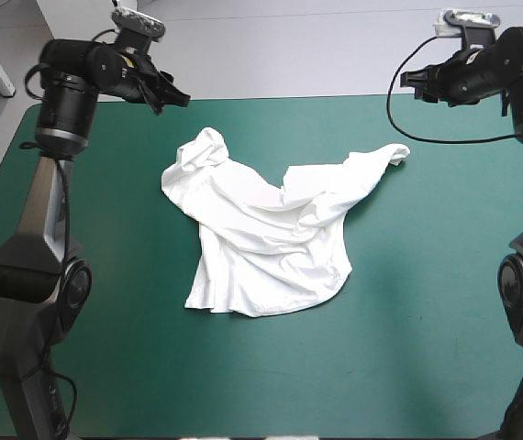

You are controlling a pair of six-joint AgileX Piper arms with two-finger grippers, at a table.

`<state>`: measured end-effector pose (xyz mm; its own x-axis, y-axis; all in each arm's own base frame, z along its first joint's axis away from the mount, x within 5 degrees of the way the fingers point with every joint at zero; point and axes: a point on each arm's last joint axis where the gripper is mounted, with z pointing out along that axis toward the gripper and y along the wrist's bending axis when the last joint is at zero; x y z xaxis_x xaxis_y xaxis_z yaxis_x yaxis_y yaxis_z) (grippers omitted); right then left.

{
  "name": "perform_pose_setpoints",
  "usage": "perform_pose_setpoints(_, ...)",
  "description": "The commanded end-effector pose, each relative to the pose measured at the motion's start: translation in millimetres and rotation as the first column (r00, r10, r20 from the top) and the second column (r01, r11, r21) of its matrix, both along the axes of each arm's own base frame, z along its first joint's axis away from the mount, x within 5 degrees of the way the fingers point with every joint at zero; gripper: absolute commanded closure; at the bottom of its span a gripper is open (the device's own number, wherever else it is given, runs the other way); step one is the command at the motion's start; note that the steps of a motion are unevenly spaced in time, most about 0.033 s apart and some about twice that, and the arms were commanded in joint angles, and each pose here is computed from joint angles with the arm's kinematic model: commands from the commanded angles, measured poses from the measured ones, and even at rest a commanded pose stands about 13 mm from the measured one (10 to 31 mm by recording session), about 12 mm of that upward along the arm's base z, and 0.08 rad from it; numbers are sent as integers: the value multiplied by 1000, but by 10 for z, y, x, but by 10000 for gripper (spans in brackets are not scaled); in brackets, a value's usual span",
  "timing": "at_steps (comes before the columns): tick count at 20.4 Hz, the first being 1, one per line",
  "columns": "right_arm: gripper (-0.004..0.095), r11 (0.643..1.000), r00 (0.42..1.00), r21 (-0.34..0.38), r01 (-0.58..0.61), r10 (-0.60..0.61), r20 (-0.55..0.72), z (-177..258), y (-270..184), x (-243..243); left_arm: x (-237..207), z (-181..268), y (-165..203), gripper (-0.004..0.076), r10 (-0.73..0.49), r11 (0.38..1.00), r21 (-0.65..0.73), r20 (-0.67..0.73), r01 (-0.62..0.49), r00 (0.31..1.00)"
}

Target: Fold the cloth

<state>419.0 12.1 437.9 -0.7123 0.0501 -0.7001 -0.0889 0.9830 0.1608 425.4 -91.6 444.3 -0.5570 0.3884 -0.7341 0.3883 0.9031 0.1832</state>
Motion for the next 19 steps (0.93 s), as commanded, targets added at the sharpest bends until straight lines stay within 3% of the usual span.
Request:
perform_pose_setpoints(1,480,1000,978,3,-12,11,208,789,2,-704,-739,875,179,384,15,1000,-18,231,-11,973)
perform_pose_setpoints(4,480,999,944,11,-40,34,328,1201,72,-1276,-1352,1279,296,385,11,999,-42,314,3,949)
perform_pose_setpoints(7,480,999,929,-2,-37,35,367,1340,82,-1685,-1677,1336,399,385,47,999,-37,306,-37,951)
perform_pose_setpoints(10,480,1000,948,-1,-27,26,317,1213,72,-1933,-1876,1088,370,385,12,1000,-12,197,-10,980)
perform_pose_setpoints(14,480,1000,977,5,-29,28,212,911,75,-2062,-1834,571,70,385,-87,995,43,5,87,996)
perform_pose_setpoints(19,480,1000,990,3,-27,26,138,687,71,-2120,-1731,1,-93,385,-47,996,71,-196,62,979)
